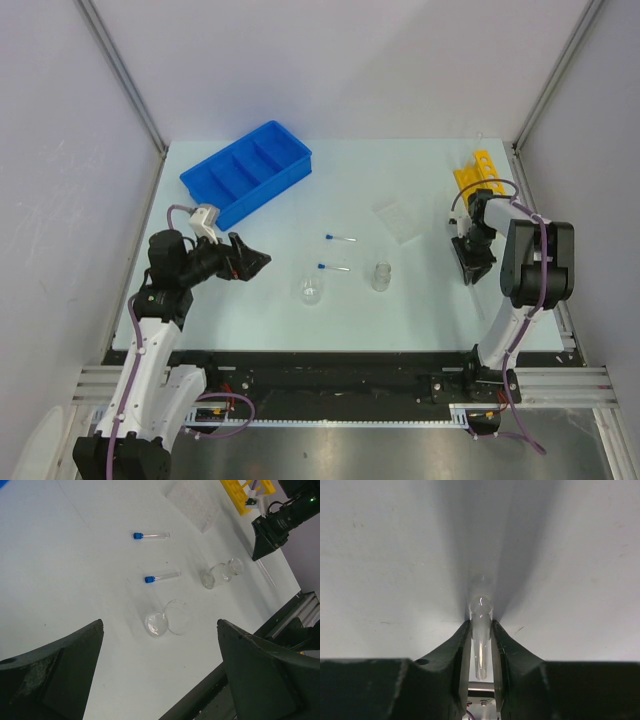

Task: Organize the chemistry lab equipment

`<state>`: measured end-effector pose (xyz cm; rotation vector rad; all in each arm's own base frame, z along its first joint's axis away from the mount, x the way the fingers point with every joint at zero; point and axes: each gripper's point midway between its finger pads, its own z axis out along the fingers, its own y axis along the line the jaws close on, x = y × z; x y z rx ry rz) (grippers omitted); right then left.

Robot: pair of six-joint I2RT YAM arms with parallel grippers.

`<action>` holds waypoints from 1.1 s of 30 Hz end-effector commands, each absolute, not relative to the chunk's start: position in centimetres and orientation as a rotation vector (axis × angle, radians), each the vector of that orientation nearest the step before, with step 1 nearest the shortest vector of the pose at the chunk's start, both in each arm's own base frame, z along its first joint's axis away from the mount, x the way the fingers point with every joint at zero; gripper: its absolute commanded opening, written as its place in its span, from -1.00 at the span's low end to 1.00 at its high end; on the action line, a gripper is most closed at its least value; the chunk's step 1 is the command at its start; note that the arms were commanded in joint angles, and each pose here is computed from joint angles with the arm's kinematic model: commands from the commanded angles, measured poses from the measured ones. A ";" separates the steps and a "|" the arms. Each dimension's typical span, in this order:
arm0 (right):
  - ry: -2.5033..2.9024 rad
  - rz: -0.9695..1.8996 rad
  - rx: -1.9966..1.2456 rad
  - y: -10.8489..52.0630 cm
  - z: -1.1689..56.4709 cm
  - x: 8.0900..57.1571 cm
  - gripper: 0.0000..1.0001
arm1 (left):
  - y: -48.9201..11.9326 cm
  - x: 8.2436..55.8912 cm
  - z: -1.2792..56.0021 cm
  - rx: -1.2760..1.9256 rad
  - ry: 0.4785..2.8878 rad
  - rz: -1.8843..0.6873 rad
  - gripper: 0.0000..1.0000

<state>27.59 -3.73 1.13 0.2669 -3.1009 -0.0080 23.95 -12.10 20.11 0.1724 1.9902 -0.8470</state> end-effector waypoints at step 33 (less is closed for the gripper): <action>-4.045 -0.511 0.683 -2.0 25.8 43.7 -0.72 | -12.4 24.3 20.0 0.186 1.988 -0.865 1.00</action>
